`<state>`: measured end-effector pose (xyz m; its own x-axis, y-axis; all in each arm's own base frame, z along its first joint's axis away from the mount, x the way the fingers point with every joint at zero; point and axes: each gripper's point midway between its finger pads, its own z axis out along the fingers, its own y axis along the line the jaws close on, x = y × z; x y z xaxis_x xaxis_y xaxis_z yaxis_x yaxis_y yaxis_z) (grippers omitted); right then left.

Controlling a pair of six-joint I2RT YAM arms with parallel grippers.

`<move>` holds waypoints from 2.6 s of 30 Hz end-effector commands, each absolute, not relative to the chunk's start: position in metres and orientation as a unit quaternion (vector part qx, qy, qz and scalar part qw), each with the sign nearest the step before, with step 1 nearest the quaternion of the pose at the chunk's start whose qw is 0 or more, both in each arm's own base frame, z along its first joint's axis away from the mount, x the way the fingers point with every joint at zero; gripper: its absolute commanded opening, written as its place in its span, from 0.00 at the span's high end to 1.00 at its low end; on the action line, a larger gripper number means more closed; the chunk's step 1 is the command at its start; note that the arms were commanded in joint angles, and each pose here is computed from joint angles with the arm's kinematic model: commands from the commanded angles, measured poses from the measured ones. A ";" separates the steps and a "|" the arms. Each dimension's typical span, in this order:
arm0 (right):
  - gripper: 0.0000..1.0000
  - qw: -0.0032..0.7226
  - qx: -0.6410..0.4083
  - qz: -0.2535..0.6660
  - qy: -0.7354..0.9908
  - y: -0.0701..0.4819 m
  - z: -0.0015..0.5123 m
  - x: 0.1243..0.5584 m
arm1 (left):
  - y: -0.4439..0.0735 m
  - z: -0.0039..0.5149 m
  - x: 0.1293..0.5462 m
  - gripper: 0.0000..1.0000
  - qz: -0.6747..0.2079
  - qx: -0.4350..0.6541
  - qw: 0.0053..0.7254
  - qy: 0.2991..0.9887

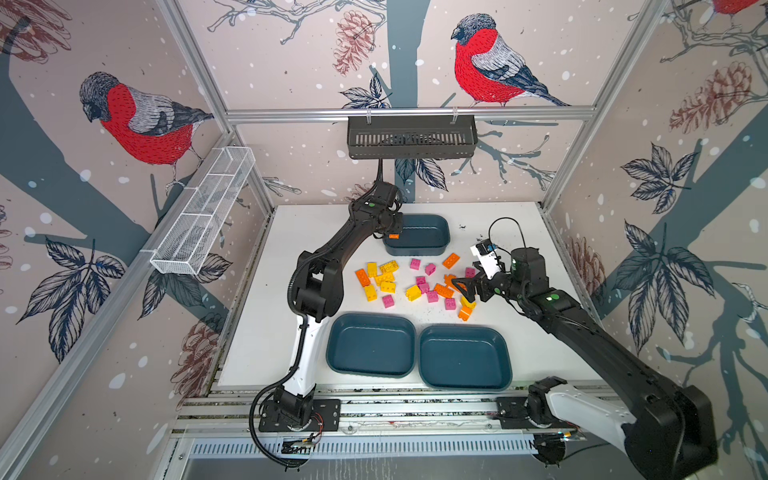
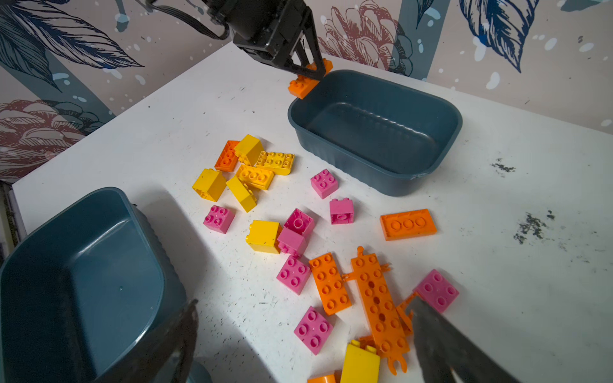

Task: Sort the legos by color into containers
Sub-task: 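Carry the orange brick to the far teal bin and release it, then grasp a second orange brick from the pile with the left gripper, then carry the second orange brick into the far teal bin and release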

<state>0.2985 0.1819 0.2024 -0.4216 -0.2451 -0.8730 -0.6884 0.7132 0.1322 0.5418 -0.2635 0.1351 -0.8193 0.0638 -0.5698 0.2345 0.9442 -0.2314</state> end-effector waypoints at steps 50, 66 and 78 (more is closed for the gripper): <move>0.01 0.445 -0.300 0.253 0.805 0.180 0.203 0.304 | -0.137 0.036 0.430 0.46 -0.051 -0.161 0.170 0.971; 0.01 0.435 -0.324 0.294 0.787 0.191 0.209 0.287 | -0.141 0.015 0.406 0.61 -0.028 -0.162 0.136 0.977; 0.01 0.447 -0.319 0.292 0.783 0.189 0.215 0.291 | -0.146 0.107 0.443 0.69 -0.036 -0.110 0.218 0.969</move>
